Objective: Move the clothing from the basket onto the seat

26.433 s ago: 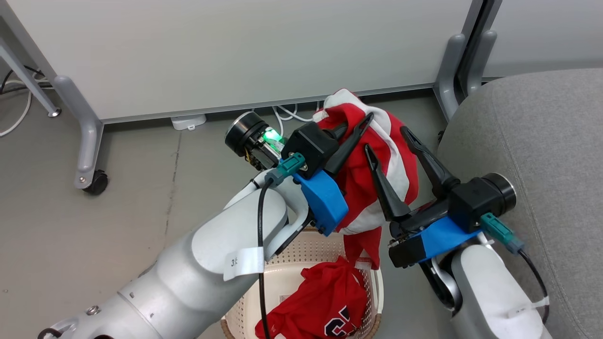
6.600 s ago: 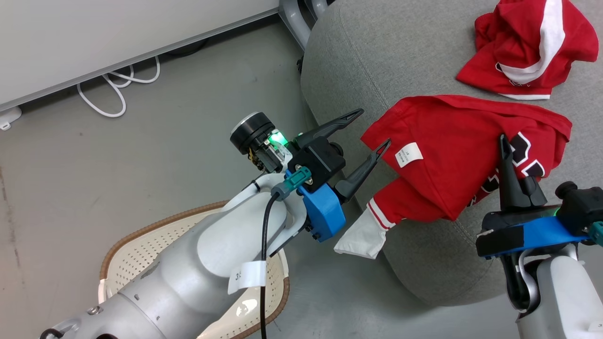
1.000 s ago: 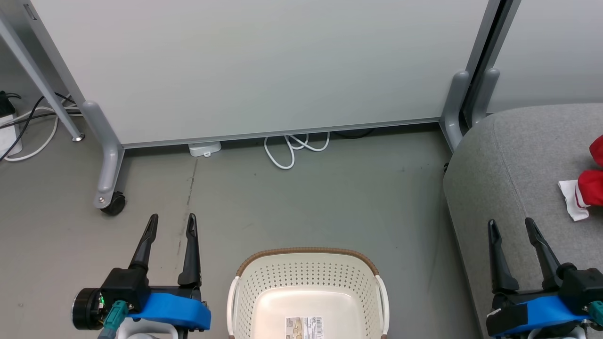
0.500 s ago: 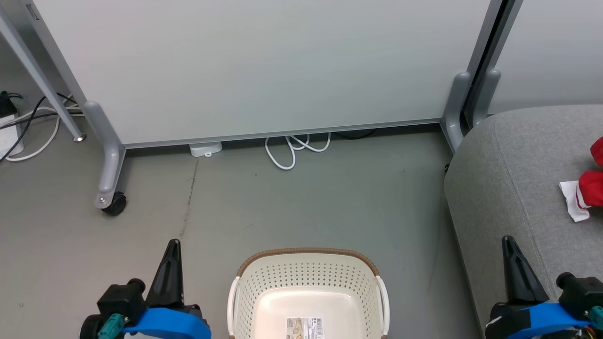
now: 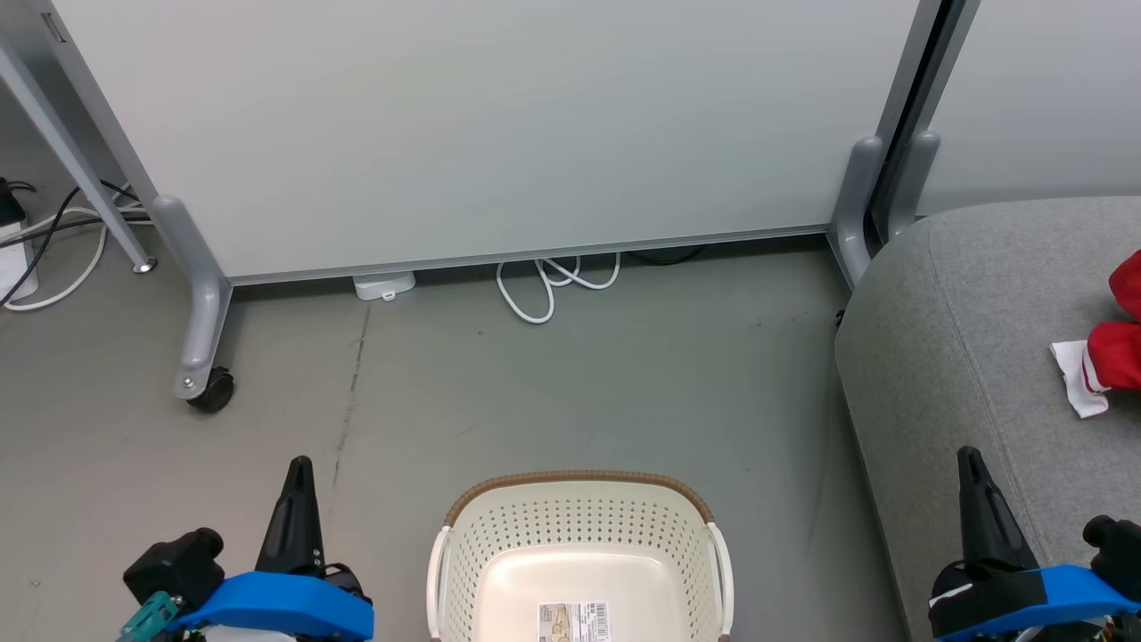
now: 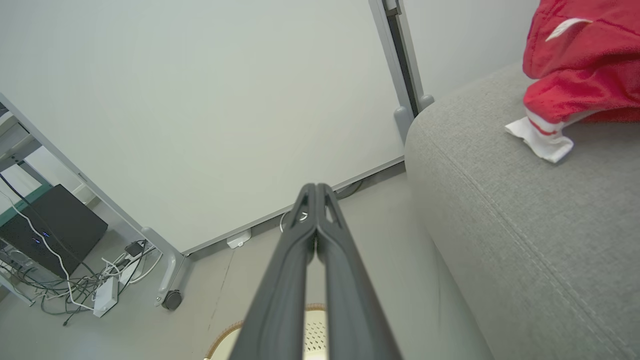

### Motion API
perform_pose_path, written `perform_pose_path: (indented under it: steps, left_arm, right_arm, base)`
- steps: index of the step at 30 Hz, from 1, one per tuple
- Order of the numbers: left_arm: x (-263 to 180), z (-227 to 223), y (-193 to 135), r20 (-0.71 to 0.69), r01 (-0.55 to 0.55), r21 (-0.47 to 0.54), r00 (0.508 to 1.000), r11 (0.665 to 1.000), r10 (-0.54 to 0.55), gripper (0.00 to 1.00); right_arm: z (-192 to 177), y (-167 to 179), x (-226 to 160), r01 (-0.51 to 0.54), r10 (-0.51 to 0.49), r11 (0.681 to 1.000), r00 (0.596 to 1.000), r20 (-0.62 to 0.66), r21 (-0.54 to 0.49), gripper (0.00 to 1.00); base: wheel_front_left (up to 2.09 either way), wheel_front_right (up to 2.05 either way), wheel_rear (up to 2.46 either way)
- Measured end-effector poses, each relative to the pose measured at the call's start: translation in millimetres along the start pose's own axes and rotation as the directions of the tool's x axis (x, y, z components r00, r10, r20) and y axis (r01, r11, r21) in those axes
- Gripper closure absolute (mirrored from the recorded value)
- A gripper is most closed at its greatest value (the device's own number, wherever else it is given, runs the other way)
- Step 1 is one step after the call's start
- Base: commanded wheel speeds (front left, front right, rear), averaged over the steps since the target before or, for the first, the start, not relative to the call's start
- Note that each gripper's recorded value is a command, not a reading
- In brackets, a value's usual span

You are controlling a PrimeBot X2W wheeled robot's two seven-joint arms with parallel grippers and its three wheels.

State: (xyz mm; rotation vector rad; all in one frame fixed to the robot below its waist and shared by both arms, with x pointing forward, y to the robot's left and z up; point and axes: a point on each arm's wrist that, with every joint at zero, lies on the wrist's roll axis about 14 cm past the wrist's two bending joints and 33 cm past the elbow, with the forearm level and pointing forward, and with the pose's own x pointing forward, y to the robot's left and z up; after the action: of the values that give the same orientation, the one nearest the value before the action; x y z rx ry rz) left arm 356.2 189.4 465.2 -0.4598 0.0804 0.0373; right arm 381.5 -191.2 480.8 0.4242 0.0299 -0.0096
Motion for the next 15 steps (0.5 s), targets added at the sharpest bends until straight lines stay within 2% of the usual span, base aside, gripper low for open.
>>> perform_pose_path:
  steps: [6, 15]
  left_arm:
    - [3.3, 4.5, 2.9, 0.004, -0.016, -0.097, 1.000, 0.995, 0.017, 1.00]
    - [5.7, 6.7, 4.9, -0.002, -0.030, -0.229, 1.000, 0.973, 0.030, 1.00]
  right_arm:
    - [-0.3, -2.3, -0.3, 0.017, -0.016, 0.995, 1.000, -0.008, 0.097, 1.00]
    - [0.2, -4.5, 0.0, 0.035, -0.032, 0.971, 0.999, -0.016, 0.235, 1.00]
  base:
    - [0.00, 0.00, 0.00]
    - [0.00, 0.00, 0.00]
